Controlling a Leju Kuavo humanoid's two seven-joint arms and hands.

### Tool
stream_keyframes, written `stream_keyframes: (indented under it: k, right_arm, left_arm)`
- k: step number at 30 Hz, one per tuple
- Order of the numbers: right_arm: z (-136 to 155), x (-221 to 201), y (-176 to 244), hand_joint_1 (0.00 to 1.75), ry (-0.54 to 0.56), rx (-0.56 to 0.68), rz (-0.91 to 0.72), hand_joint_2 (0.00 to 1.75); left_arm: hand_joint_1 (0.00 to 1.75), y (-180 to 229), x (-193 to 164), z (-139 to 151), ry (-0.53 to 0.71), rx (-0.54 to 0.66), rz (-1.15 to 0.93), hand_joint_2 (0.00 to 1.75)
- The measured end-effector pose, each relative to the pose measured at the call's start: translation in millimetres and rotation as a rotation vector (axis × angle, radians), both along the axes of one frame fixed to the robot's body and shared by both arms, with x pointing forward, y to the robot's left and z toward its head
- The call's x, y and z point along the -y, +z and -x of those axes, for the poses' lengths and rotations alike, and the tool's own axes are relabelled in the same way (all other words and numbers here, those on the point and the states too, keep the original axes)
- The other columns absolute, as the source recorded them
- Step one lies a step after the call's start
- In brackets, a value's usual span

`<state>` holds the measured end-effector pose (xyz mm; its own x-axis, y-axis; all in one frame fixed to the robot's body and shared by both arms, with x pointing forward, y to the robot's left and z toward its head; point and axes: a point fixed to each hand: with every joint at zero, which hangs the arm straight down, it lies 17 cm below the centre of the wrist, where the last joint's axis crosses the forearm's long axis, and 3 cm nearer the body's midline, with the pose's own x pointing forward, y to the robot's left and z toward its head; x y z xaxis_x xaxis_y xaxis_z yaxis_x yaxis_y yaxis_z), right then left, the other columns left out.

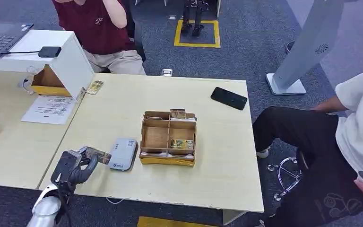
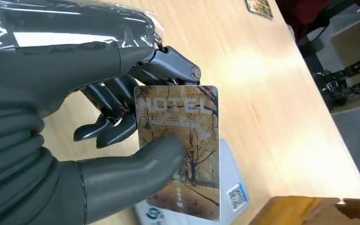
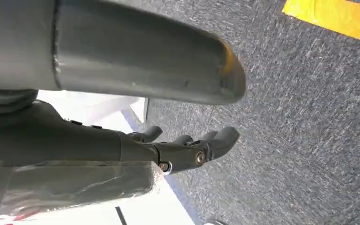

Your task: Pass the card to the sensor for recognition and then transmit it.

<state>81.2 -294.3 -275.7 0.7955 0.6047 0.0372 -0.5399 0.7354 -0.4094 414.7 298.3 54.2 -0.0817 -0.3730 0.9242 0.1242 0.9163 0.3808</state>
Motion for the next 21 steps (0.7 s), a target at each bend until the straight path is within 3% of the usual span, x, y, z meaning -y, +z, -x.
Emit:
stream_keyframes:
  k: [7, 21]
  right_arm:
    - [-1, -2, 0, 0.00, 0.008, 0.001, -0.001, 0.00]
    - [-1, -2, 0, 0.00, 0.014, 0.000, 0.004, 0.00]
  left_arm:
    - [1.75, -11, 2, 9, 0.002, -0.014, -0.064, 1.75]
    - [1.75, 6, 12, -10, 0.058, 0.037, -0.031, 1.75]
